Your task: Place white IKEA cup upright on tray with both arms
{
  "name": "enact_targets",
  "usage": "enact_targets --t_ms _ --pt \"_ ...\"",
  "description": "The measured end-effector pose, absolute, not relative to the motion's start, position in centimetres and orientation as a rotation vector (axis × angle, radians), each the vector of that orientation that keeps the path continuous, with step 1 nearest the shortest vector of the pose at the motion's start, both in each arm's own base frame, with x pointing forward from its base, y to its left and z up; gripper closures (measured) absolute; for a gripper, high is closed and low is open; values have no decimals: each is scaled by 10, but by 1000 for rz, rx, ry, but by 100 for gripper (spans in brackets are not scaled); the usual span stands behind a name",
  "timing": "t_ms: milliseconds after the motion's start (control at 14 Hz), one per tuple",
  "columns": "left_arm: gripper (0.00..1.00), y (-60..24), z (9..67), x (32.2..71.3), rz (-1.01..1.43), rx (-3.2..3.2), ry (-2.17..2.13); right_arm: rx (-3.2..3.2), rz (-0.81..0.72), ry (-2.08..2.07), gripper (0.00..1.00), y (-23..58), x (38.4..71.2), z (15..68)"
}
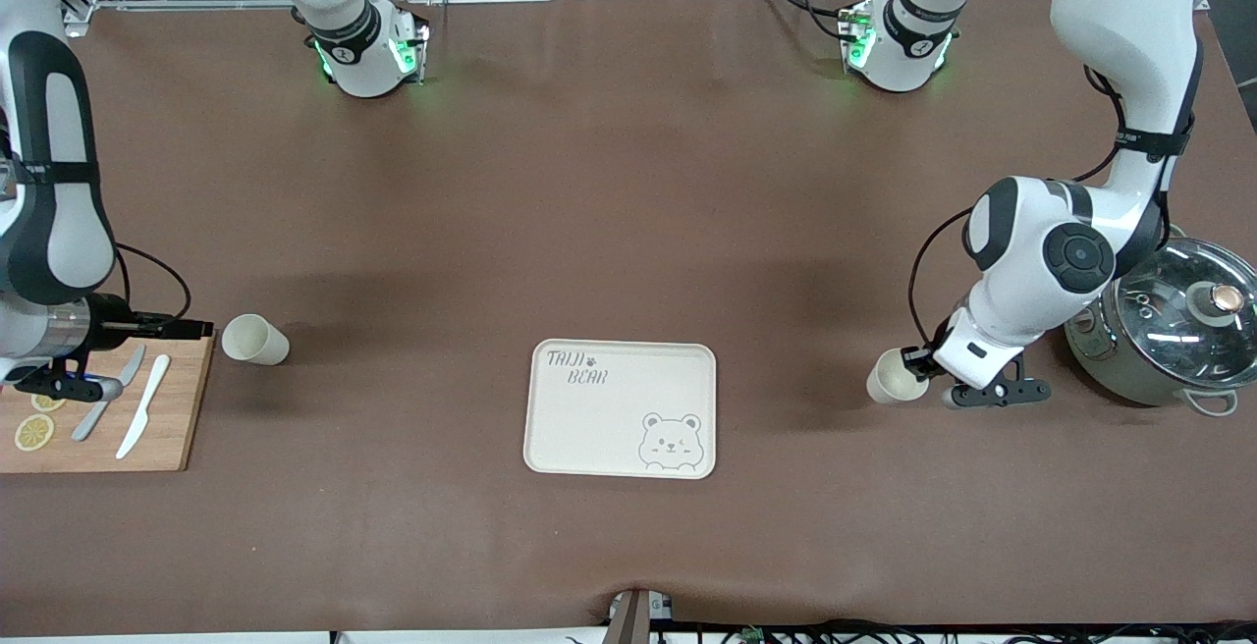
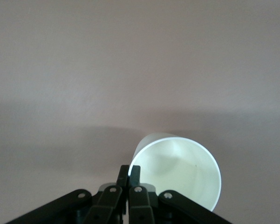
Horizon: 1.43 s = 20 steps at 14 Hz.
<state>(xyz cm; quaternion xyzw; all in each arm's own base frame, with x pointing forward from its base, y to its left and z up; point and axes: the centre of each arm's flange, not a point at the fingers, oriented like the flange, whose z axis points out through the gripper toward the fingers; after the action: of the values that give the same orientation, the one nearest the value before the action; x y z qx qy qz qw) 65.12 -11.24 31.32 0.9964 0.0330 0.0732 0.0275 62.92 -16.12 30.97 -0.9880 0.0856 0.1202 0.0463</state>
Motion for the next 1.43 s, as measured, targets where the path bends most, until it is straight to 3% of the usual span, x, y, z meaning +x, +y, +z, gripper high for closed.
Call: enact_targets --t_ms 357,571,643,786,1000,1286,1429 --pt "97 -213 341 681 301 3010 135 -3012 364 313 5 -172 604 255" --pt "97 -265 328 691 297 2964 201 -2990 359 334 35 -170 600 248" --pt "97 -280 326 693 296 2943 223 -2983 344 345 35 -170 600 248" --pt "97 -306 319 694 286 2915 240 -2961 316 376 45 -168 598 241" --pt "97 -339 304 686 259 2907 249 -2942 289 410 49 -166 592 230" --pt "97 -372 285 668 209 2908 272 -2939 293 413 93 -166 590 228" --pt "97 -389 268 657 172 2916 287 -2931 314 409 97 -164 589 232"
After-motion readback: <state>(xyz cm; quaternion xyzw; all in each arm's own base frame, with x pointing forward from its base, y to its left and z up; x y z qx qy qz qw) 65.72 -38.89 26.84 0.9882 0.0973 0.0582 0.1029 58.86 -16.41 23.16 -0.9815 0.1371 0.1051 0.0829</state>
